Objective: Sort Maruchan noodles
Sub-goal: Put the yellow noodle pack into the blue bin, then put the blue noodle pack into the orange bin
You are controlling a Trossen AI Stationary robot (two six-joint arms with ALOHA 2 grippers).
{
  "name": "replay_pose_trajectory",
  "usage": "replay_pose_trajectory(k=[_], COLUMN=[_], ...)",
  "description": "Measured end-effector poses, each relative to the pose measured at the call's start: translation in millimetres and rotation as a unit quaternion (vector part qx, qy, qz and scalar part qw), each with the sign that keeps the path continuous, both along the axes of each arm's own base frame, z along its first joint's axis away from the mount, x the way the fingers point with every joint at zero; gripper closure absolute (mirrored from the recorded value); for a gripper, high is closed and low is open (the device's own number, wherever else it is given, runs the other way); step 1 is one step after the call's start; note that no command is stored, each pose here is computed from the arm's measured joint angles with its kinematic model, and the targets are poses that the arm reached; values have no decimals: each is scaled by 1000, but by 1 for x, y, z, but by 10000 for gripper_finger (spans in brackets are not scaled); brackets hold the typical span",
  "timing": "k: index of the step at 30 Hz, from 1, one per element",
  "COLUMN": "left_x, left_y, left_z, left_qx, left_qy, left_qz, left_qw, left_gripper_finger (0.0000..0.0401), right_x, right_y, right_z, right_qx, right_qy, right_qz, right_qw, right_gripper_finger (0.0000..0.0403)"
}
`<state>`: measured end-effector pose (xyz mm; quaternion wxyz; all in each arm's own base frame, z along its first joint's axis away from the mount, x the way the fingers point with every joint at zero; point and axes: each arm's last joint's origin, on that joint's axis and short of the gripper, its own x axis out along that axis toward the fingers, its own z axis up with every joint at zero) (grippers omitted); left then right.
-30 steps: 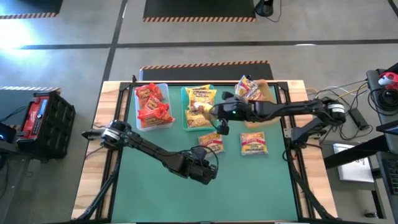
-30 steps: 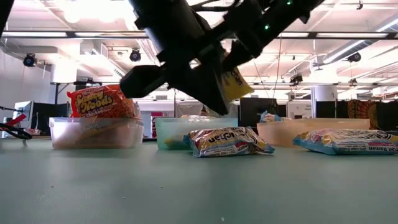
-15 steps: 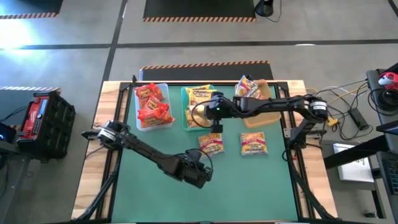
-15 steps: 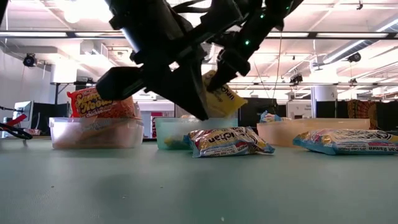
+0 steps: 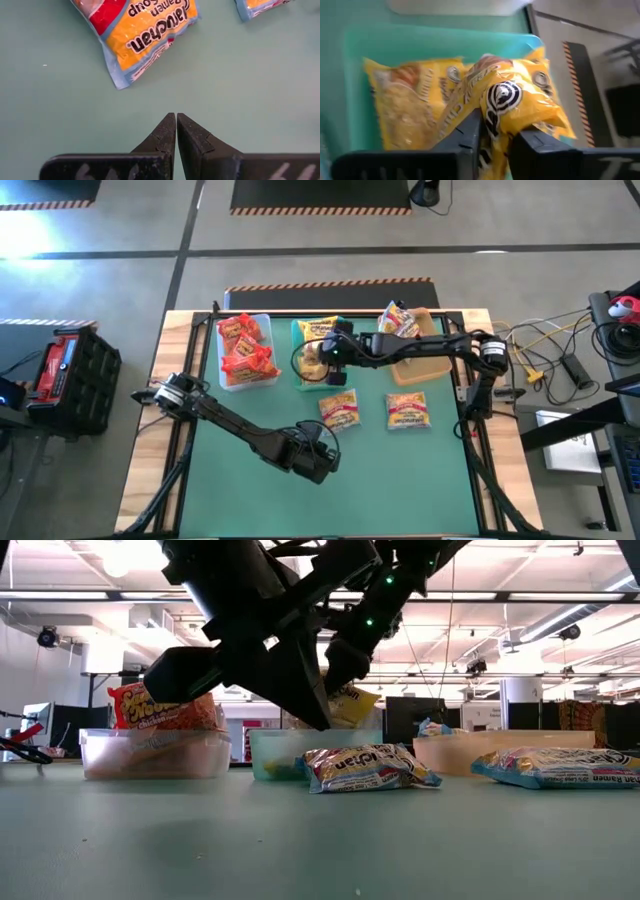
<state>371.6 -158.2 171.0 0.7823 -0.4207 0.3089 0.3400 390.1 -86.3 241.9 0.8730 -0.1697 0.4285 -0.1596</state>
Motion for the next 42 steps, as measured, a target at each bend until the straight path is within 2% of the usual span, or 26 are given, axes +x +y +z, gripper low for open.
replay_pose_trajectory(k=[2,6,11,16,23,29,34,39,42], left_x=[0,0,0,0,1,5,10,17,22], left_y=[0,0,0,0,2,11,26,44,55], left_z=[0,0,0,0,1,1,0,0,-3], left_qx=[0,0,0,0,9,9,20,21,25], left_qy=[0,0,-1,-1,-8,-9,1,29,50], left_qz=[0,0,0,2,10,22,19,-20,-66], left_qw=[1000,1000,1000,1000,1000,1000,1000,999,996], left_gripper_finger=[401,401,401,401,401,401,401,401,401], right_x=[-1,-1,1,-5,-30,-54,-80,-108,-123], right_y=[-1,-3,-4,-6,3,36,69,102,119], right_z=[4,14,26,40,52,54,36,13,3], right_qx=[-7,12,9,-24,33,92,129,171,198], right_qy=[9,6,-11,-15,-2,-29,-23,-25,-46], right_qz=[-14,-39,-48,-87,-117,-102,-106,-112,-107], right_qw=[1000,999,999,996,993,990,986,979,973], right_gripper_finger=[329,299,279,276,288,301,310,314,317])
